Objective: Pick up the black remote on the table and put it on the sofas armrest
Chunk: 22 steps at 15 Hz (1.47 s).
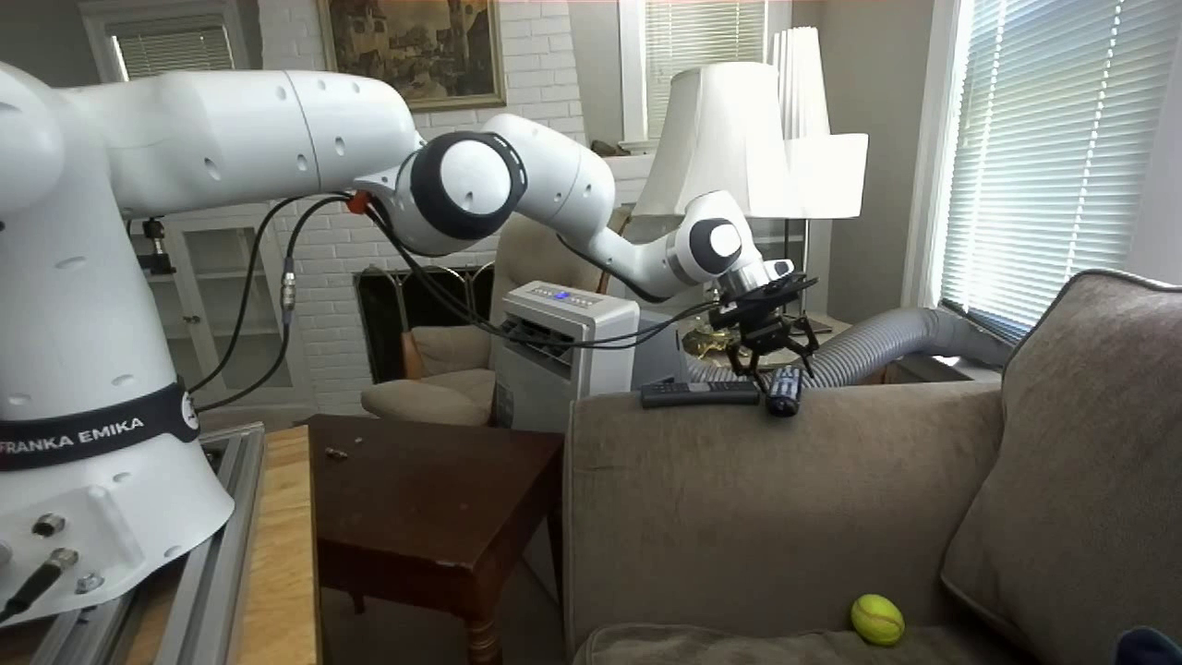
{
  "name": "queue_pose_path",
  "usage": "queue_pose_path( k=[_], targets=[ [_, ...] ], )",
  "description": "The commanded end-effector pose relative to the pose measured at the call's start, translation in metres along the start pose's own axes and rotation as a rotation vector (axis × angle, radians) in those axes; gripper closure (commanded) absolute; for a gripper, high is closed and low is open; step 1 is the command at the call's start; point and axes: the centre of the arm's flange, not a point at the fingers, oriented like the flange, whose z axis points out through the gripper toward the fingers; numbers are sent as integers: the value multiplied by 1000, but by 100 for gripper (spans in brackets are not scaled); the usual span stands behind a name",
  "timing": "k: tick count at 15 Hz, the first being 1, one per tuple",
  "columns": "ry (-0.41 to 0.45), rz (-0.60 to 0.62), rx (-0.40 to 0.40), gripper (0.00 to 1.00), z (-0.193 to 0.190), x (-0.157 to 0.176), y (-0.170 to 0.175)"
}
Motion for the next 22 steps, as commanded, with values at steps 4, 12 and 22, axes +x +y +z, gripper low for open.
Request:
queue_pose_path(
  k=[4,12,22],
  targets=[
    [30,54,14,0,-69,0,31],
    [113,-65,261,0,-243,-29,62],
    [-11,455,253,0,-329,-50,43]
  ],
)
